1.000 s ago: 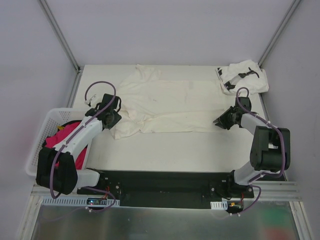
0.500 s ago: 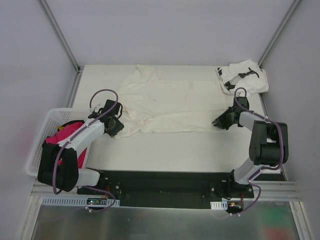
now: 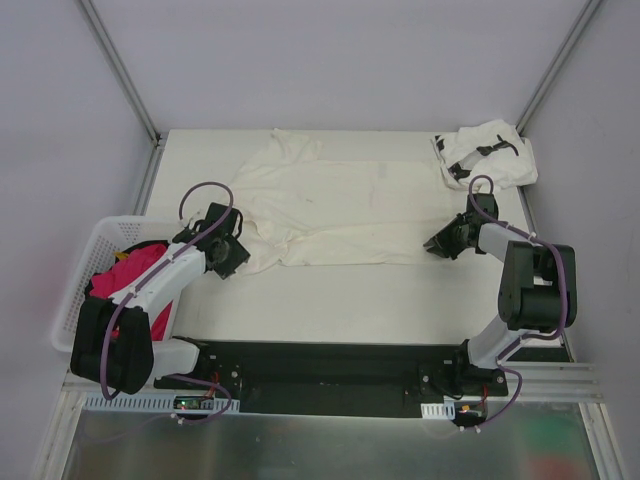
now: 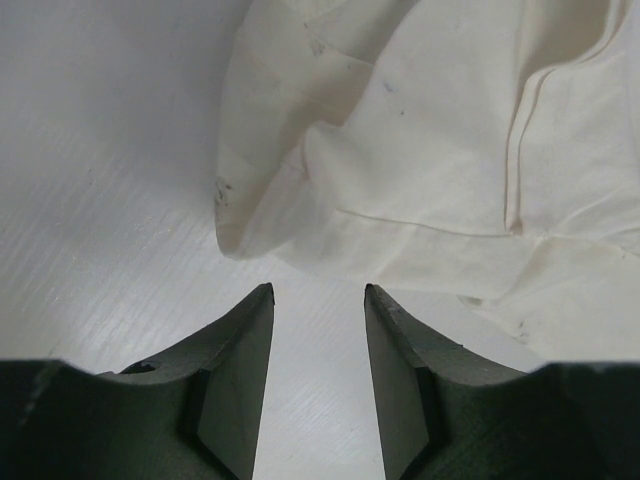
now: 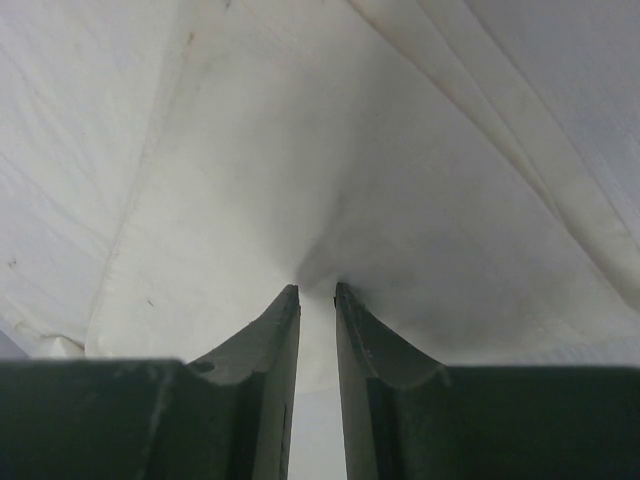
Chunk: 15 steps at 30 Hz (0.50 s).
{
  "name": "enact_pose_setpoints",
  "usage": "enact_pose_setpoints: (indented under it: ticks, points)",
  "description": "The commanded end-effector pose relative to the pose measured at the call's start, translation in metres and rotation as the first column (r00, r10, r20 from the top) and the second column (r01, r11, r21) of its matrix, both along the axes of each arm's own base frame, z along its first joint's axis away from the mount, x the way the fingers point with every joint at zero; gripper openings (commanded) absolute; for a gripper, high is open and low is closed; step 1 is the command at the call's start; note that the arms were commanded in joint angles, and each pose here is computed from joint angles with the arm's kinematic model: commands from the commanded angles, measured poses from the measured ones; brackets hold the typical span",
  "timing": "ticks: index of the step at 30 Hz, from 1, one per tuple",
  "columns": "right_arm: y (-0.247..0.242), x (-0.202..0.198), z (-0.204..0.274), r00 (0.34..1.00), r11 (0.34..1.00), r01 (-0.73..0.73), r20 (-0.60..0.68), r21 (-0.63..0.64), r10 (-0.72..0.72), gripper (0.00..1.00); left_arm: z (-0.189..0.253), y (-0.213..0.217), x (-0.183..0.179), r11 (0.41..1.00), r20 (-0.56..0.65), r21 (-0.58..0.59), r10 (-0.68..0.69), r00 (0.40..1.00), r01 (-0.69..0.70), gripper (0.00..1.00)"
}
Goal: Fold and stack the t-shirts
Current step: Fold the flattened tshirt in 1/3 of the way
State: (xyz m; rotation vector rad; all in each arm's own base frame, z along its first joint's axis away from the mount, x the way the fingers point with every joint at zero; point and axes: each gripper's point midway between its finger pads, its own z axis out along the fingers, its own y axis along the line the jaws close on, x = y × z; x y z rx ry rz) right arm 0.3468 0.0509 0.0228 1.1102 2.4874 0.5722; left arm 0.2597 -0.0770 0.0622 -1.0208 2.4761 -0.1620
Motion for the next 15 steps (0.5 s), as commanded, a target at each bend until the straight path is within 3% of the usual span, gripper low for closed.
enact_pose_setpoints:
  ticks: [1, 6, 15]
  points:
    - [0.004, 0.013, 0.015, 0.999, 1.0, -0.003, 0.043, 0.013, 0.002, 0.24, -0.004, 0.005, -0.005, 1.0, -0.029, 0.011, 0.02, 0.999, -0.019, 0.44]
    - [0.003, 0.013, 0.018, 0.999, 1.0, -0.003, 0.048, 0.013, 0.003, 0.24, -0.007, 0.018, -0.009, 0.994, -0.097, 0.093, 0.059, 0.993, -0.05, 0.48]
    - [0.0, 0.01, 0.018, 0.999, 1.0, -0.003, 0.041, 0.016, 0.002, 0.23, -0.01, 0.031, -0.008, 0.983, -0.099, 0.161, 0.109, 0.989, -0.093, 0.44]
